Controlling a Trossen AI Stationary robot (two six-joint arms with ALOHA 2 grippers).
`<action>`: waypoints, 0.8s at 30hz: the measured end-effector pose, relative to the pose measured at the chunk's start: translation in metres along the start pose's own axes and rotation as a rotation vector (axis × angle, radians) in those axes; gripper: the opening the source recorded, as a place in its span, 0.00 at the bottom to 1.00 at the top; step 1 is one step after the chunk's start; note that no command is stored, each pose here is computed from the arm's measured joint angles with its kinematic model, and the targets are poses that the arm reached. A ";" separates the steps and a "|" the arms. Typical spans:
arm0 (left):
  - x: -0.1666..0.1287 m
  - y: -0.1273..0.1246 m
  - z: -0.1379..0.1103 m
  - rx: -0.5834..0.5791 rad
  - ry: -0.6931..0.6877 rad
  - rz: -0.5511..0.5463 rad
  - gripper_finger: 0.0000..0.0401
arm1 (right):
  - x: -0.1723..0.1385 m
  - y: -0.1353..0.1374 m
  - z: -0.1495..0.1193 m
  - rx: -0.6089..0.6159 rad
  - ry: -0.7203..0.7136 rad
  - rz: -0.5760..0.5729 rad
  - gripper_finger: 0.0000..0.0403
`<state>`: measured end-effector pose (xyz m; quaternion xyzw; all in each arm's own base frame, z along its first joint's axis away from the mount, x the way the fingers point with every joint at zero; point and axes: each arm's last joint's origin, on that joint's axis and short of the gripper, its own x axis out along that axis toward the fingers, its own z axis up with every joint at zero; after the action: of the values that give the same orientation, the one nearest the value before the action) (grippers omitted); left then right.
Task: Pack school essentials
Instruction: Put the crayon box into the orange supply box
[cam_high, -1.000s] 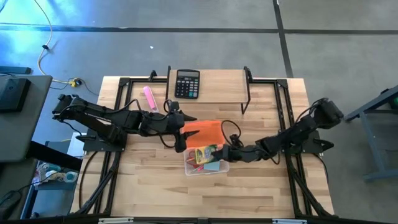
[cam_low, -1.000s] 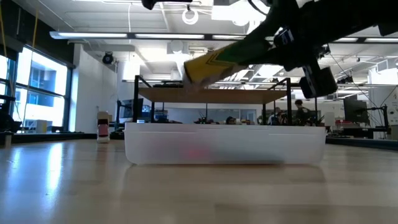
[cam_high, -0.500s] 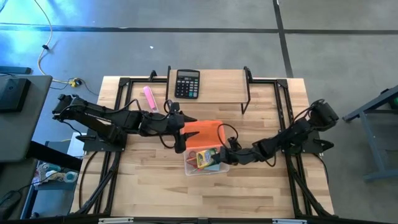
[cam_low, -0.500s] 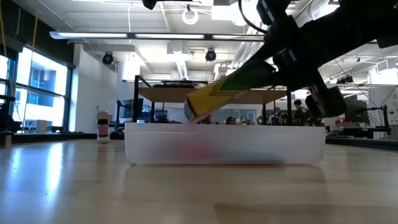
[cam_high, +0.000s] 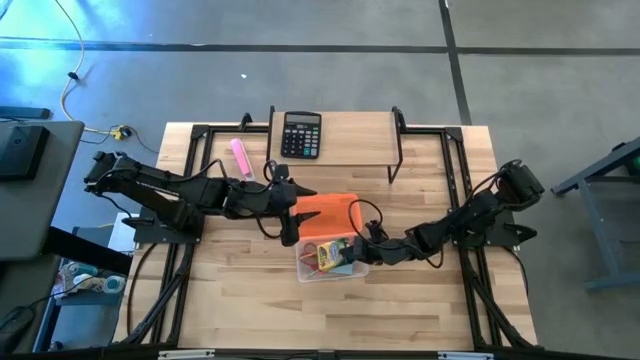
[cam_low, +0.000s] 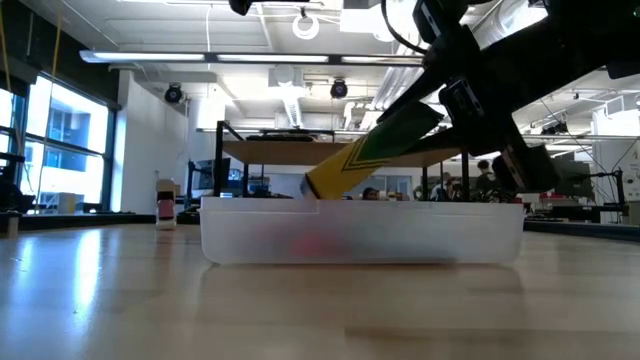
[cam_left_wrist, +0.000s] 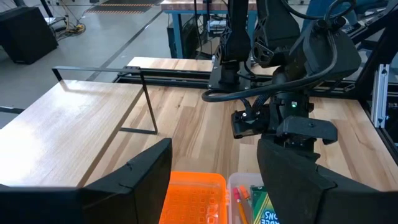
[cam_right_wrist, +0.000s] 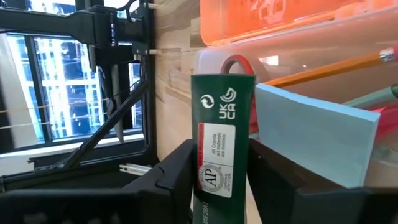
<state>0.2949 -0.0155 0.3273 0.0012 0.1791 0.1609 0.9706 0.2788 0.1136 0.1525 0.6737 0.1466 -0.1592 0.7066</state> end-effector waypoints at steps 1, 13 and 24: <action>0.000 0.000 0.000 0.000 0.000 0.000 0.56 | 0.000 0.000 0.000 0.002 0.000 0.000 0.33; 0.000 0.000 0.000 0.000 0.000 0.000 0.56 | 0.000 0.000 -0.002 0.006 0.056 -0.012 0.52; 0.000 0.000 0.000 0.000 0.000 0.000 0.56 | 0.000 -0.002 -0.002 0.030 0.079 -0.026 0.52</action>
<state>0.2949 -0.0155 0.3273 0.0014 0.1791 0.1609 0.9706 0.2780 0.1157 0.1511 0.6880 0.1808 -0.1435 0.6880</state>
